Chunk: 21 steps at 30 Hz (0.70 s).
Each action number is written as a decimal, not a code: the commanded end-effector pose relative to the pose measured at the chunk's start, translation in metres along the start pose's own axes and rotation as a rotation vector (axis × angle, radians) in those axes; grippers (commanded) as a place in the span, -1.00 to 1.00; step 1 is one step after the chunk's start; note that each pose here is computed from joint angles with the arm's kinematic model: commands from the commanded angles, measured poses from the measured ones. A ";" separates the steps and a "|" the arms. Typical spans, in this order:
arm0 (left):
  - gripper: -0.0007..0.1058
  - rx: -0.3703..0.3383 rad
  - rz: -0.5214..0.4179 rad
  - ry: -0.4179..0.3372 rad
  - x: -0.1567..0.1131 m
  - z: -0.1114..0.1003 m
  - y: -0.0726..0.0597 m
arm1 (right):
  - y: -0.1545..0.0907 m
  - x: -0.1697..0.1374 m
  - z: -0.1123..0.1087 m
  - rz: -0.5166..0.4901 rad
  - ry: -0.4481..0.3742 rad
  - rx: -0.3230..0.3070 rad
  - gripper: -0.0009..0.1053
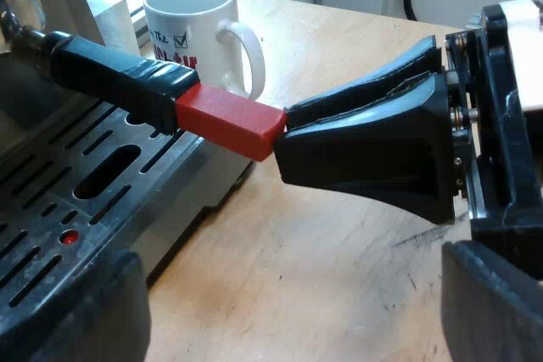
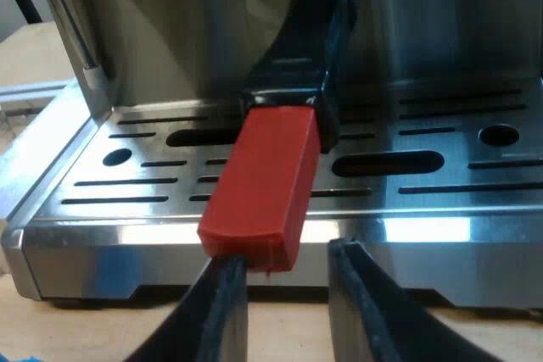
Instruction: Grind coffee beans and then tamp
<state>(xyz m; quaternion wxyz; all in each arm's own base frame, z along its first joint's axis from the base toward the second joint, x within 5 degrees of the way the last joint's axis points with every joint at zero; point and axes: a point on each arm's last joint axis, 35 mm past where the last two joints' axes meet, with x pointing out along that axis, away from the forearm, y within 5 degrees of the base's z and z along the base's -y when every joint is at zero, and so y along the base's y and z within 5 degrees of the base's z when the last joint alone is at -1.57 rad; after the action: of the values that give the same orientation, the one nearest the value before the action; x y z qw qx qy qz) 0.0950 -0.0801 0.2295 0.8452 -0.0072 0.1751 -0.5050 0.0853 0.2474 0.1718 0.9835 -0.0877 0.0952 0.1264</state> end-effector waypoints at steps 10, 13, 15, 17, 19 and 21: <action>0.35 0.006 -0.018 -0.008 0.000 0.001 -0.001 | -0.007 0.005 0.009 -0.161 -0.052 -0.013 -0.51; 0.35 0.006 -0.018 -0.008 0.000 0.001 -0.001 | -0.008 0.005 0.011 -0.196 -0.067 0.006 -0.51; 0.35 0.006 -0.018 -0.008 0.000 0.001 -0.001 | -0.008 0.005 0.011 -0.198 -0.067 0.006 -0.51; 0.35 0.006 -0.018 -0.008 0.000 0.001 -0.001 | -0.008 0.005 0.011 -0.194 -0.066 0.006 -0.51; 0.35 0.006 -0.018 -0.008 0.000 0.001 -0.001 | -0.008 0.005 0.011 -0.194 -0.066 0.006 -0.51; 0.35 0.006 -0.018 -0.008 0.000 0.001 -0.001 | -0.008 0.005 0.011 -0.194 -0.066 0.006 -0.51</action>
<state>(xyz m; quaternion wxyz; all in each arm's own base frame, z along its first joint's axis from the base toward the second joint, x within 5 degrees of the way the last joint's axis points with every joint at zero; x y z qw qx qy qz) 0.0950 -0.0801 0.2295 0.8452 -0.0072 0.1751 -0.5050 0.0866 0.2454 0.1738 0.9870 -0.1129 0.0729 0.0880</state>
